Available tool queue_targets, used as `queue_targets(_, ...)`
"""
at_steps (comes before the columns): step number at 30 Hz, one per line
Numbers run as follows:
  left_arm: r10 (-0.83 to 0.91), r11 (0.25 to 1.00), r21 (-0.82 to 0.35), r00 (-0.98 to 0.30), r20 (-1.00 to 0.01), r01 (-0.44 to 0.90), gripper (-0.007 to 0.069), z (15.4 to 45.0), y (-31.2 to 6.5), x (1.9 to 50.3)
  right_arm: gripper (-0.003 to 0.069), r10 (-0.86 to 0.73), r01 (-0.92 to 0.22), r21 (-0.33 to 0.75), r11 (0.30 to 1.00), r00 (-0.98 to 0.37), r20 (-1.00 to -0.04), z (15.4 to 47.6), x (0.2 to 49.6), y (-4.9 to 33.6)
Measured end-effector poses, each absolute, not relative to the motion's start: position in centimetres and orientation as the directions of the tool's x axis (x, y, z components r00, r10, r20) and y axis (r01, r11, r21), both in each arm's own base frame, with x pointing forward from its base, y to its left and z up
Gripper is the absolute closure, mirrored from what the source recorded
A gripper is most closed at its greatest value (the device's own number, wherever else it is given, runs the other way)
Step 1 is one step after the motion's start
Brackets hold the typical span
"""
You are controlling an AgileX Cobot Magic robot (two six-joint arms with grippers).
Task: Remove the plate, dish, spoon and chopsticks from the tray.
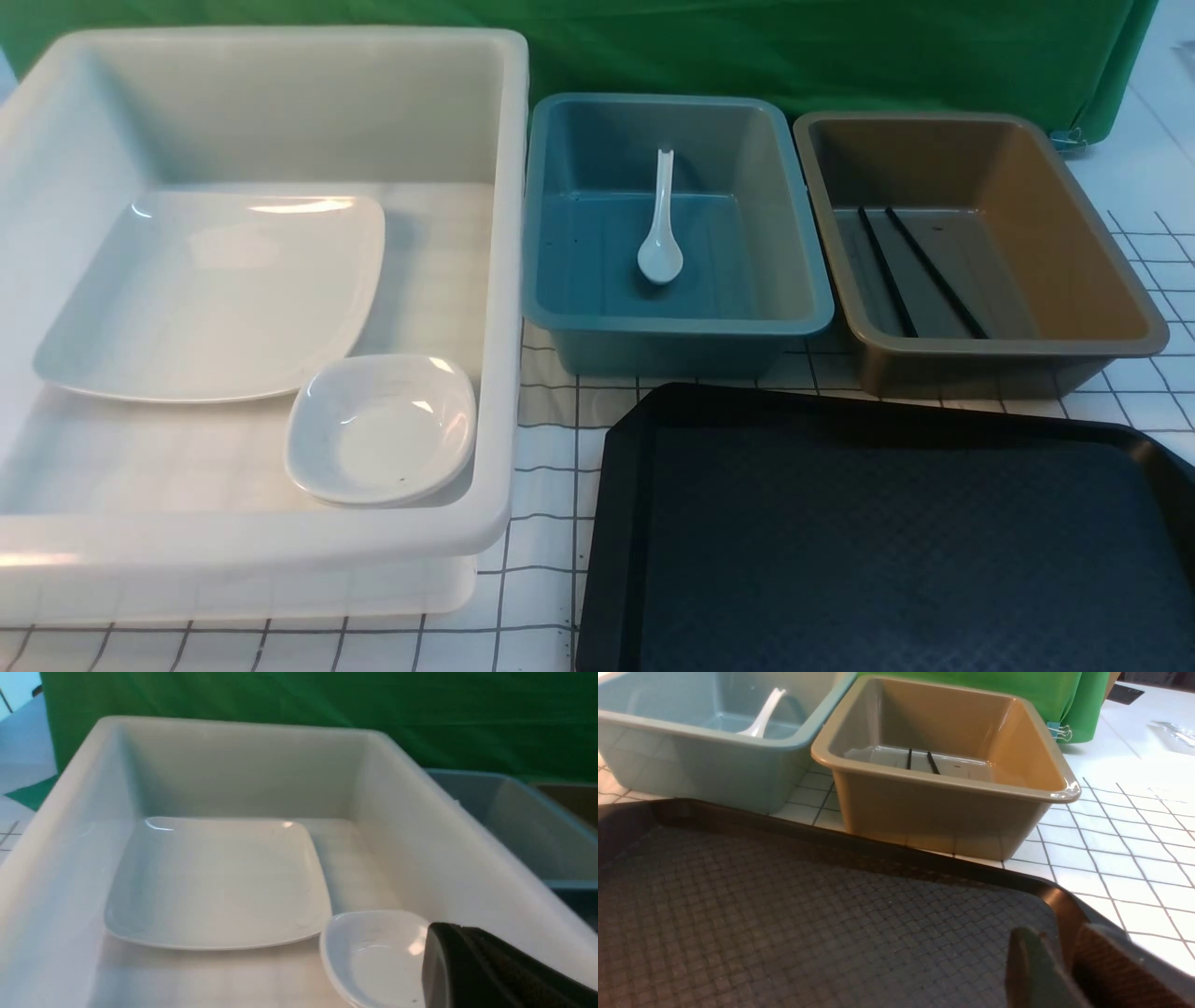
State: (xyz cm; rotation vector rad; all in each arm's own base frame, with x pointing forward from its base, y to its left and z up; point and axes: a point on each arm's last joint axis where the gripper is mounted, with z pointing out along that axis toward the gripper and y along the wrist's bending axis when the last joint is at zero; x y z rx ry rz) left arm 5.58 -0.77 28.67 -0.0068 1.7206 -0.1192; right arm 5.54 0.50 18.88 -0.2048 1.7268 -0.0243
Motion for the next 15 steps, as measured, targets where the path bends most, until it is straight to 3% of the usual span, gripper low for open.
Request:
queue_targets(6, -0.057, 0.997, -0.062, -0.134, -0.989, 0.039, 0.0627, 27.1, -0.5, 6.2, 0.049, -0.15, -0.123, -0.132, 0.984, -0.151, -0.977, 18.9, 5.5, 0.5)
queue_targets(15, -0.065, 0.998, -0.066, -0.147, -0.987, 0.005, 0.0625, 20.7, -0.2, 5.8, 0.0463, -0.15, -0.123, -0.132, 0.984, -0.151, -0.977, 18.9, 5.5, 0.5)
